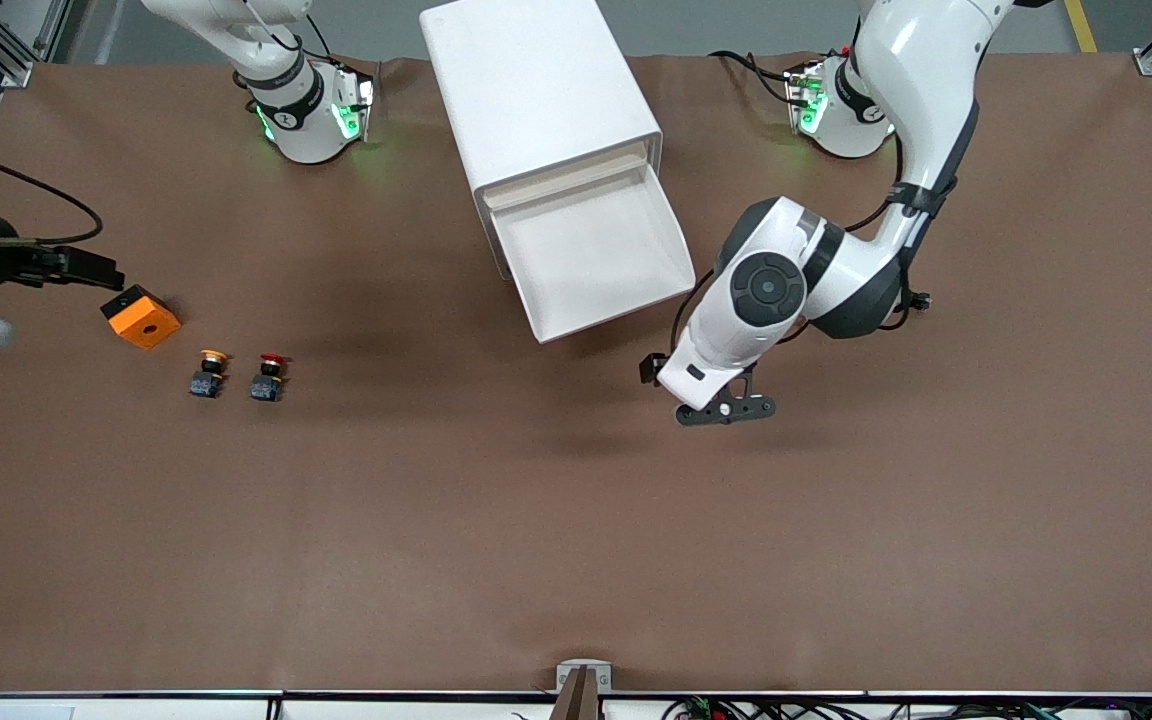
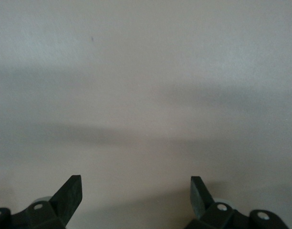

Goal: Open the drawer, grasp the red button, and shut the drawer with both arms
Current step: 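Push the drawer into the white cabinet with the left gripper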

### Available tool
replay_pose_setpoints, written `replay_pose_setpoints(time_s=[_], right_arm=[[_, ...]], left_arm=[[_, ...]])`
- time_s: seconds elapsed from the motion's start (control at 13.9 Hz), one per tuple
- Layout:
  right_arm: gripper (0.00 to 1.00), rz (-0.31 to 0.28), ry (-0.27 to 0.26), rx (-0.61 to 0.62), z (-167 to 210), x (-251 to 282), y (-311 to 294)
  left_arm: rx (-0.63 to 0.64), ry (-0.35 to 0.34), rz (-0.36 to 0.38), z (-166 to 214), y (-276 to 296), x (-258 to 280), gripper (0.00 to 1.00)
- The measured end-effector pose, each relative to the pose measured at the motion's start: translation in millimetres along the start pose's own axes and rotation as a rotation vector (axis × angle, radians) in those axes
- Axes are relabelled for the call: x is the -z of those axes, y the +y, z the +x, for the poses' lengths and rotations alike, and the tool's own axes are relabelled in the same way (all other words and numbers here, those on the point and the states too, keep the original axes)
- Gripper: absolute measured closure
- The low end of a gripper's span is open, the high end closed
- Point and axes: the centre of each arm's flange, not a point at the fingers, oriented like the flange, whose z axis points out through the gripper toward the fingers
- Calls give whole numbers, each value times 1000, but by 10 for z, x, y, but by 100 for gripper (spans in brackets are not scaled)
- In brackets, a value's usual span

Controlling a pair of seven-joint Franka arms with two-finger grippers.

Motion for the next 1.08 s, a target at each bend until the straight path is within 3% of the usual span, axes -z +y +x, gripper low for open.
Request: replay_pose_setpoints(time_s=[0.5, 1.08], right_arm=[[0, 3, -28, -11, -91, 121, 47], [0, 2, 17, -11, -121, 339, 37]], left_arm=[[1, -46, 48, -568, 433, -325, 0], [22, -143, 9, -950, 668, -475, 0]])
